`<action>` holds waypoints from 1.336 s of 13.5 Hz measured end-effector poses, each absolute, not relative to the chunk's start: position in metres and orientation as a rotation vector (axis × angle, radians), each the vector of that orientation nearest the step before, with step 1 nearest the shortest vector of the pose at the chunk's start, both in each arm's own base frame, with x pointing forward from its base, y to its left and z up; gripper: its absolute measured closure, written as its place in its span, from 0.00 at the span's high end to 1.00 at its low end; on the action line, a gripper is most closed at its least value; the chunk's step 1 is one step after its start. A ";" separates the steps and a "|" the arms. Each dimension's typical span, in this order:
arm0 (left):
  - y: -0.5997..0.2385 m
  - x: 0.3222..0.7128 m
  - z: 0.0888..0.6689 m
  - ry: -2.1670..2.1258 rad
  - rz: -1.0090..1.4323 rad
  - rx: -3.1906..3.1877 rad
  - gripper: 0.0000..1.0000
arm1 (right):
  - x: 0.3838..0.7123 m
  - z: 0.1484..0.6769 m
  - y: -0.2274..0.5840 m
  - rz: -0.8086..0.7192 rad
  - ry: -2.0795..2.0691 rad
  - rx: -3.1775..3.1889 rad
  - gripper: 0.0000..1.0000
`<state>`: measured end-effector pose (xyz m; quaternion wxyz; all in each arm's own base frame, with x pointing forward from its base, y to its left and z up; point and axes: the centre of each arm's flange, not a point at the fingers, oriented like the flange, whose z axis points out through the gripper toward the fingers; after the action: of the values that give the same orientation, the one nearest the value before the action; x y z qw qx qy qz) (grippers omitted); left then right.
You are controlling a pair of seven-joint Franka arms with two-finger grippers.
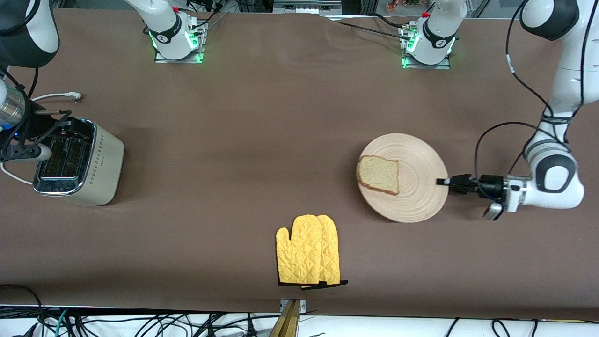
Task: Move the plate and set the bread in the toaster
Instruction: 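Push the wooden plate with the left gripper toward the table middle, then withdraw the left gripper while the right gripper moves toward the plate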
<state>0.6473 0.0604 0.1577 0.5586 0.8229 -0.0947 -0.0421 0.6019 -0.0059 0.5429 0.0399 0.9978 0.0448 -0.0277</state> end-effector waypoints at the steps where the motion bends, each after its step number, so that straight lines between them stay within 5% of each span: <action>1: 0.030 0.656 0.160 -0.223 -0.073 1.939 0.09 | 0.602 0.542 -0.006 -0.086 0.136 3.057 1.00; 7: -0.136 0.631 0.118 -0.160 -0.101 1.947 0.09 | 0.605 0.535 -0.005 -0.100 0.116 3.093 1.00; 13: -0.214 0.602 0.100 -0.167 -0.156 1.961 0.13 | 0.614 0.508 -0.001 -0.163 0.117 3.110 1.00; 18: -0.203 0.608 0.104 -0.149 -0.133 1.968 0.63 | 0.620 0.479 0.027 -0.238 0.166 3.151 1.00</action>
<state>0.6077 -0.2027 0.1043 0.5494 0.8313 -0.0628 -0.0563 0.6205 0.0267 0.4790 -0.0114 0.9957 0.0523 -0.0751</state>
